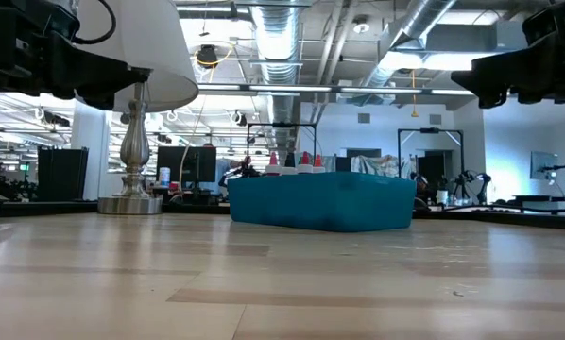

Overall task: Pick & Place food coloring
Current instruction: Return to Home Position

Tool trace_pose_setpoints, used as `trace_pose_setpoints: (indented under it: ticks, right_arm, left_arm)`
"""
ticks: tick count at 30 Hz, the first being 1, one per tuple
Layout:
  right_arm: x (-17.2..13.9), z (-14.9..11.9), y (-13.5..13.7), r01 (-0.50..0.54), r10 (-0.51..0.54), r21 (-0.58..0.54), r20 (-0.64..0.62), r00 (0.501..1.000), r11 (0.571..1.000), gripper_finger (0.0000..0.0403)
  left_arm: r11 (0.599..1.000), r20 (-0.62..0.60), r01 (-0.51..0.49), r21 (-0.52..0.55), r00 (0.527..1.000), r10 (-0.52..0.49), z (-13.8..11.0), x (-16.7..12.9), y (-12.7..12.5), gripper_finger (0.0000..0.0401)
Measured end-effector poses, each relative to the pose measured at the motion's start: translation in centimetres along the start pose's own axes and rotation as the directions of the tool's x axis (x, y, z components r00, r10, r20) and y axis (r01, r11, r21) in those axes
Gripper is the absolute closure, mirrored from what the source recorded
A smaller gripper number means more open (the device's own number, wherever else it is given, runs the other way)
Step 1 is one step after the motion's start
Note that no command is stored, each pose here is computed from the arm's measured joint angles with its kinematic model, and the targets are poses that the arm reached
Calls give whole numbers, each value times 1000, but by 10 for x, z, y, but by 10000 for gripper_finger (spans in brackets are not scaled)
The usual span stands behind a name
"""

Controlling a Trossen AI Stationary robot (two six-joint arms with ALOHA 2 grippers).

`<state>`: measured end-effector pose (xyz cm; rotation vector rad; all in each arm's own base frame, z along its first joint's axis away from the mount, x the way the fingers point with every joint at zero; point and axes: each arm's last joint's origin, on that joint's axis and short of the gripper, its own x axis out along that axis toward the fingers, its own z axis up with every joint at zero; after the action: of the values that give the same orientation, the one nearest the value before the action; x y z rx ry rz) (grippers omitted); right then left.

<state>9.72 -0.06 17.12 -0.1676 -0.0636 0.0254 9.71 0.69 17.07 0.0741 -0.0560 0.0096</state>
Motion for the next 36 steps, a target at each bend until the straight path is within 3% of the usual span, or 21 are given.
trace_pose_setpoints:
  ticks: [36]
  right_arm:
    - [0,-1,0,0,0,0,-2,1000,1000,188]
  left_arm:
    - [999,0,-1,40,1000,1,0,0,0,256]
